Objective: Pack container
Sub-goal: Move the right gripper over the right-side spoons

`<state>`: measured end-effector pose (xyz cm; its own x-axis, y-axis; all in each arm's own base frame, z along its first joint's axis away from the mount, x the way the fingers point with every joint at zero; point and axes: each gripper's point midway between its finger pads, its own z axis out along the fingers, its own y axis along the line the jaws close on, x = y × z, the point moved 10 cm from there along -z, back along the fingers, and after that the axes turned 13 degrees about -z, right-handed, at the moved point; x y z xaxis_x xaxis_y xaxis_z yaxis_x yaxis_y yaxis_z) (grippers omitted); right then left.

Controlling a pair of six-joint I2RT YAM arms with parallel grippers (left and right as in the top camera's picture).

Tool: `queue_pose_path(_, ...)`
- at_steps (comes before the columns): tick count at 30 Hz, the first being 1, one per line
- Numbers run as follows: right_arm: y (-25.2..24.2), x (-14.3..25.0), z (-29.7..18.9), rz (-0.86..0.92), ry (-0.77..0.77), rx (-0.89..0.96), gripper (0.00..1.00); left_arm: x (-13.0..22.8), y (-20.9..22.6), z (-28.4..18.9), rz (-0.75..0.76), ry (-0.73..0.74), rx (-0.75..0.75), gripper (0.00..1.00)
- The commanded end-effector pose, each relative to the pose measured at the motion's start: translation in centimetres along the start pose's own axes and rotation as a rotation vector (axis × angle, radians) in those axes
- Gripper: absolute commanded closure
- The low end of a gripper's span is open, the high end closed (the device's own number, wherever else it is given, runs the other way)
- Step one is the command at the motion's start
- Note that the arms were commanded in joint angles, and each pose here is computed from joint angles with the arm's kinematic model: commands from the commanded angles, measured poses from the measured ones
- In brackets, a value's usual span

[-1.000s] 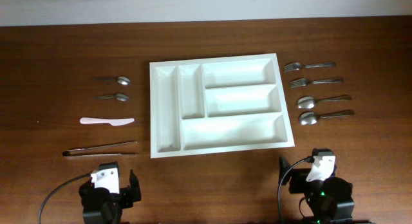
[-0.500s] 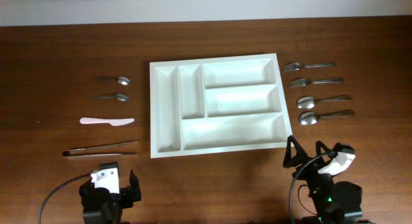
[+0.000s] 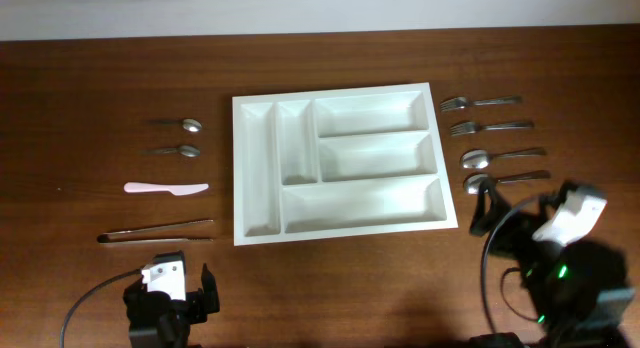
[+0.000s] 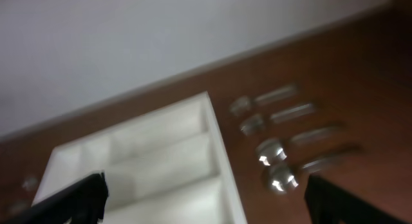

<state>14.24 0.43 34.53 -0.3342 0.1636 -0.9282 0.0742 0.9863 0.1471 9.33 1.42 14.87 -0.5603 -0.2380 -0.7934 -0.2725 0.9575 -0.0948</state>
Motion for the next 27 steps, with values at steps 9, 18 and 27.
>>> queue_pose_path(9, 0.5, -7.1, 3.6, -0.219, 0.439, 0.204, 0.01, 0.2, 0.0, 0.1, 0.016, 0.001, 0.004, 0.01)
queue_pose_path(18, -2.1, -5.6, 9.2, -0.037, 0.609, 0.319, 0.01, 0.2, 0.0, 0.1, 0.016, 0.001, 0.004, 0.01)
queue_pose_path(27, -6.0, -6.2, 9.3, 0.212, 0.547, 0.472, 0.01, 0.2, 0.0, 0.1, 0.016, 0.001, 0.004, 0.01)
